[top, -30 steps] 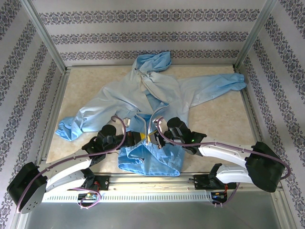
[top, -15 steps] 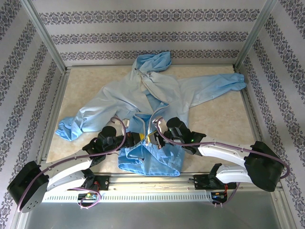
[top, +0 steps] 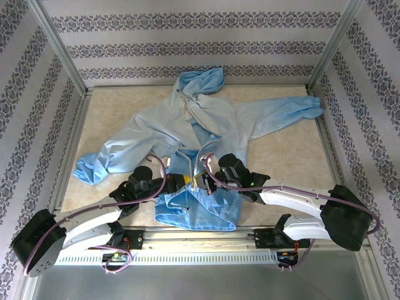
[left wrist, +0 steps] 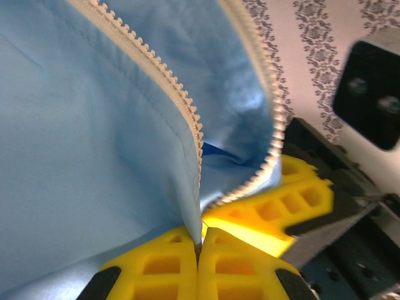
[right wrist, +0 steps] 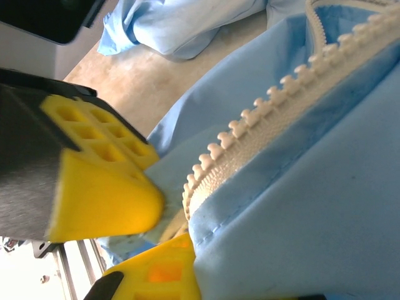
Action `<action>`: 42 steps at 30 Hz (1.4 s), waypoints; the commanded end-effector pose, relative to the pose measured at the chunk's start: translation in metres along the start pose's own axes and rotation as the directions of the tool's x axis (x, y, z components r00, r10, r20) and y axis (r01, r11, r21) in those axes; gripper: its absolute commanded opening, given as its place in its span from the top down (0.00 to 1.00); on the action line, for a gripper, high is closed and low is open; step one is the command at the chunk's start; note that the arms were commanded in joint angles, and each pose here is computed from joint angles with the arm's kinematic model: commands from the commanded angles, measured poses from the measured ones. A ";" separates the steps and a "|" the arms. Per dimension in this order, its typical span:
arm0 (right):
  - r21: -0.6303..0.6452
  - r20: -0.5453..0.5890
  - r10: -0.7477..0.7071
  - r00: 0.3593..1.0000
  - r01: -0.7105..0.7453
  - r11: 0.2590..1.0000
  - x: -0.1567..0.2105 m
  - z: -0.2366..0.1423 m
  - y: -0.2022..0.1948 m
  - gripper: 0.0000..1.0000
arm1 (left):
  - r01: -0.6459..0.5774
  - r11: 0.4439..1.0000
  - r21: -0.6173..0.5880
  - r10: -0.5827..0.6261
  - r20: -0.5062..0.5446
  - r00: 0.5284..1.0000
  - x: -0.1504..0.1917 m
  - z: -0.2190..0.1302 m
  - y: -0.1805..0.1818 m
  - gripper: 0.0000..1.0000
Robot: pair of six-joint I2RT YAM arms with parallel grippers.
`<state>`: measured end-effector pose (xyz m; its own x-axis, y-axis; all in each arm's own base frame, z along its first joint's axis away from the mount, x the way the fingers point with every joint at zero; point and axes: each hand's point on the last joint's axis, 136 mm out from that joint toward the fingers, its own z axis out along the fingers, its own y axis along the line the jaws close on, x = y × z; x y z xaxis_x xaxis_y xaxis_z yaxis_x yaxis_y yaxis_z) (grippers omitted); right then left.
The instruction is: Zip up the jacket
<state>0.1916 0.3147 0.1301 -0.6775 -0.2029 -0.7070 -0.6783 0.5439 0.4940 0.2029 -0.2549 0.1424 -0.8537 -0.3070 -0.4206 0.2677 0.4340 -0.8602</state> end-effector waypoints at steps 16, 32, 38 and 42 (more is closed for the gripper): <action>-0.002 0.093 -0.008 0.996 0.009 1.000 -0.027 -0.021 0.002 1.00 | -0.070 0.997 0.038 0.069 0.037 0.997 0.013 -0.033 -0.019 1.00; -0.213 0.171 -0.060 0.983 0.096 0.972 -0.053 -0.061 0.040 1.00 | -0.249 0.944 0.217 0.228 0.118 0.967 -0.023 -0.029 -0.089 1.00; -0.218 0.185 -0.055 0.981 0.095 0.971 -0.055 -0.064 0.040 1.00 | -0.235 0.947 0.221 0.207 0.142 0.968 -0.026 -0.028 -0.087 1.00; -0.227 0.192 -0.049 0.980 0.093 0.969 -0.055 -0.064 0.041 1.00 | -0.223 0.950 0.218 0.195 0.144 0.970 -0.027 -0.026 -0.085 1.00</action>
<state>0.1866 0.2938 0.2039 -0.6152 -0.0989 -0.7822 -0.7494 0.3816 0.5411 0.1881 -0.2611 0.2131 -0.7506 -0.2962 -0.5907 0.4939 0.3424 -0.7993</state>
